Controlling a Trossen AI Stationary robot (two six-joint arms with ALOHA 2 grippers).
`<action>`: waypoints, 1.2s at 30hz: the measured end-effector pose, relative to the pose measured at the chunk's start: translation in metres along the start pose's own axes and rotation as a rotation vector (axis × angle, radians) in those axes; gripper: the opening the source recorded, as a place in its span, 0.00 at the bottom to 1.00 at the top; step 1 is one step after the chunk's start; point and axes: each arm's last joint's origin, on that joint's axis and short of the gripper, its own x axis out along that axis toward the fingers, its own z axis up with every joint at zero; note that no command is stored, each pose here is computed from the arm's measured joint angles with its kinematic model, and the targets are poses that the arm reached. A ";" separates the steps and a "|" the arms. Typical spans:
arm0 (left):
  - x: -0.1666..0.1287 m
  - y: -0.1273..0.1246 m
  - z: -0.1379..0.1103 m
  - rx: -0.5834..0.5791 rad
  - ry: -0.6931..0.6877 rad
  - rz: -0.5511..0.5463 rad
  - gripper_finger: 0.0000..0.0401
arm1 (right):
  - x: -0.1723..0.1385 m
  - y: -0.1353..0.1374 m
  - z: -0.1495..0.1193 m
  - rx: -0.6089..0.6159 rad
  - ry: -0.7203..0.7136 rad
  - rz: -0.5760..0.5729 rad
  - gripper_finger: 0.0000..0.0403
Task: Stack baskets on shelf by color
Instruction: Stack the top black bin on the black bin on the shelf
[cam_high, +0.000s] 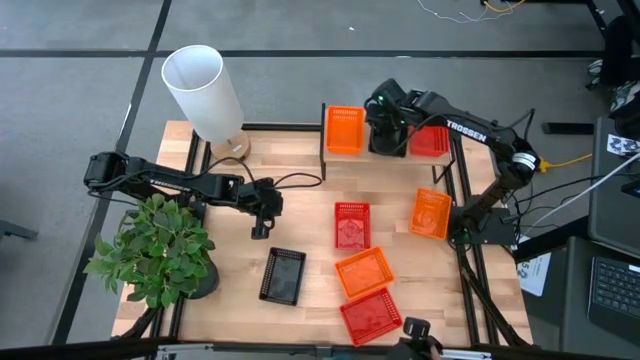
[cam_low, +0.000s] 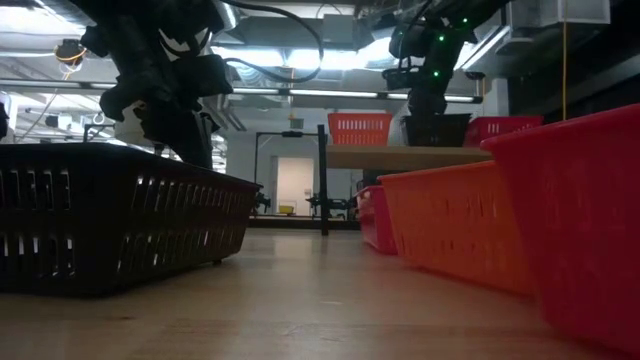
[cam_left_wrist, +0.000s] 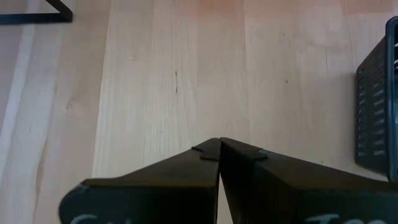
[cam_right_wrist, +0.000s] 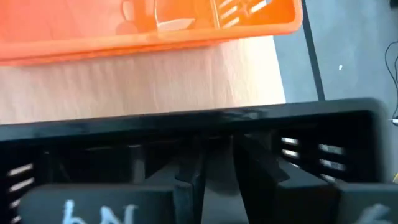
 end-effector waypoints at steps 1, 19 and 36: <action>0.000 0.000 0.000 0.000 0.000 0.000 0.00 | -0.002 0.000 0.000 0.001 -0.003 -0.002 0.20; 0.000 0.000 0.000 0.000 0.000 0.000 0.00 | -0.038 0.009 0.000 -0.023 -0.114 0.018 0.20; 0.000 0.000 0.000 -0.002 0.000 0.000 0.00 | -0.111 0.064 -0.035 0.083 -0.007 0.306 0.20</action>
